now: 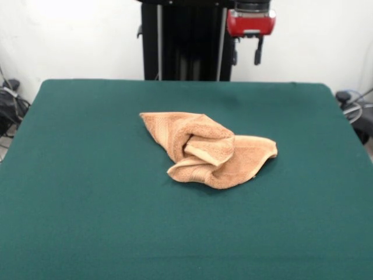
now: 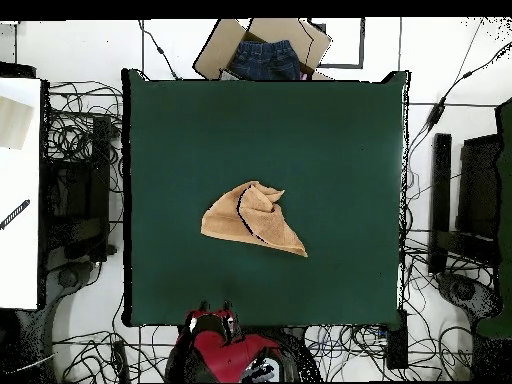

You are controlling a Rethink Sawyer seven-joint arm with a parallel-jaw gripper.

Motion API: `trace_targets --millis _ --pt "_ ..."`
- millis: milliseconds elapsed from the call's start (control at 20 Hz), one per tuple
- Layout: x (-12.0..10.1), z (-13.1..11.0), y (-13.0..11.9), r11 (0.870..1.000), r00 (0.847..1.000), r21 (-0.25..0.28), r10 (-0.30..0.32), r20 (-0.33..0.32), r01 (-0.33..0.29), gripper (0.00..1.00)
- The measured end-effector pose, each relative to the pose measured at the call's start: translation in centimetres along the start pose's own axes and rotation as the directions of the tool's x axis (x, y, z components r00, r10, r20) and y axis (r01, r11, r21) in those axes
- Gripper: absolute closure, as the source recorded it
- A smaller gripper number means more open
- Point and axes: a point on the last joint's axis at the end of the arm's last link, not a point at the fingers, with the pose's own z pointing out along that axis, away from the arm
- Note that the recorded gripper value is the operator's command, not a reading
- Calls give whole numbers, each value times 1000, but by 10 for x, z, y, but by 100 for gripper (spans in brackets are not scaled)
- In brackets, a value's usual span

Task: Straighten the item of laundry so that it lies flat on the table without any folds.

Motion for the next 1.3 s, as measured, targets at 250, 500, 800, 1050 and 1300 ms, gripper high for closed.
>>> trace_targets --millis 250,500,800,1050,1300 --pt "2 0 7 1000 1000 -4 -20 0 20 0" --pt "2 0 8 1000 1000 -5 -24 -1 24 0" --pt "2 0 8 1000 1000 -5 -24 -1 24 0" --pt "2 0 8 1000 1000 -5 -24 -1 24 0" --pt "2 0 8 1000 1000 -5 -24 -1 24 0"
